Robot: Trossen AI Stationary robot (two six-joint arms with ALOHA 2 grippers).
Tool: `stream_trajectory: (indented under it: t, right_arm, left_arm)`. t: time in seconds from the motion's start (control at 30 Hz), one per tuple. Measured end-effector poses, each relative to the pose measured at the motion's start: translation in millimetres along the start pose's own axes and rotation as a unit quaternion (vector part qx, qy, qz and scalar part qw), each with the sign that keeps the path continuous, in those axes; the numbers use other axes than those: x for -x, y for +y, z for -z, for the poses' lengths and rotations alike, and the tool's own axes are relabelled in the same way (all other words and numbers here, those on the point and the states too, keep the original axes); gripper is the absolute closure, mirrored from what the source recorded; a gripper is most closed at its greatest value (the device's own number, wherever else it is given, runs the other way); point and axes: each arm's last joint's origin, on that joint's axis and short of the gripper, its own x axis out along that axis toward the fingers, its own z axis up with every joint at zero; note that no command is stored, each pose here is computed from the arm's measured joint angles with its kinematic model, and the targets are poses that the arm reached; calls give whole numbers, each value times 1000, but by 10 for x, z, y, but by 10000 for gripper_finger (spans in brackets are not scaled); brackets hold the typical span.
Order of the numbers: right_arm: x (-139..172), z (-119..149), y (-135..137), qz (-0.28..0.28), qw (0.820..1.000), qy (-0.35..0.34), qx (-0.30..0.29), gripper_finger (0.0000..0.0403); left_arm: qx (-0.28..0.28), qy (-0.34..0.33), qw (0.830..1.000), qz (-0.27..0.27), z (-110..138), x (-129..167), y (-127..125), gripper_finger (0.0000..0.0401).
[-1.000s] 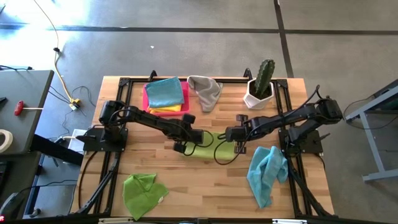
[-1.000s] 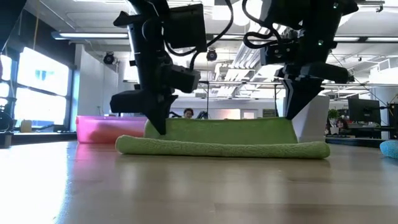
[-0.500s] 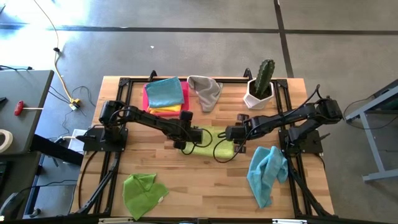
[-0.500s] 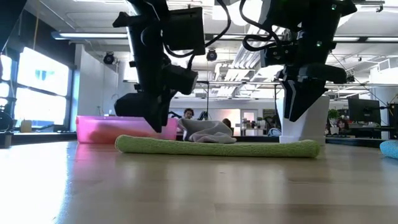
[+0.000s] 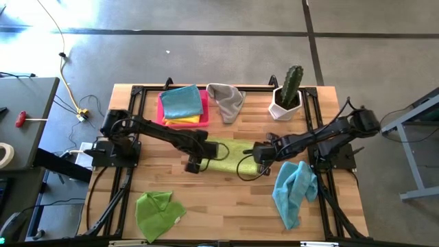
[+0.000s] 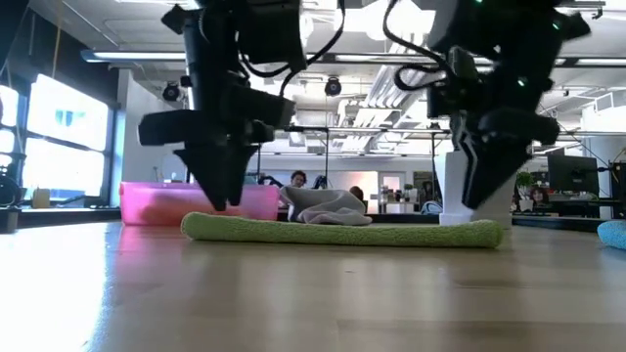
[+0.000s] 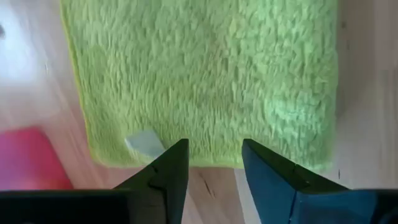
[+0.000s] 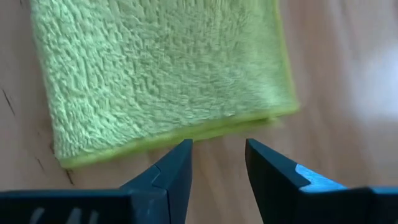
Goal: Fold microfiber towels
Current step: Fold the light green towel on the table
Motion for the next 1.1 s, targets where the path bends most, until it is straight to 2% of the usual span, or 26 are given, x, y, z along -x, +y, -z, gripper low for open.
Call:
stream_trajectory:
  t: [0.13, 0.3, 0.47, 0.57, 0.7, 0.83, 0.93, 1.1]
  right_arm:
    - [-41, 169, 13, -41, 996, -43, -59, 263]
    - [21, 287, -19, -74, 983, -82, -148, 263]
    - [26, 340, -50, -91, 970, -65, -215, 251]
    - [-12, 329, -21, -115, 958, -48, -257, 227]
    - [-51, 354, -44, -108, 940, -18, -323, 190]
    - [-84, 365, -73, -98, 924, -6, -369, 173]
    - [-132, 363, -76, -112, 912, -19, -395, 172]
    - [-240, 396, -65, -128, 900, -28, -415, 171]
  left_arm:
    - [34, -55, 998, 16, 52, -42, -12, 270]
    - [68, -65, 996, 3, 197, -227, -78, 273]
    - [95, -105, 990, 3, 206, -347, -122, 275]
    - [124, -107, 987, 5, 210, -352, -174, 275]
    - [154, -107, 982, 20, 196, -332, -313, 275]
    - [146, -120, 981, 41, 166, -298, -494, 275]
    - [132, -141, 980, 48, 127, -270, -631, 275]
    - [108, -167, 979, 40, 92, -242, -759, 275]
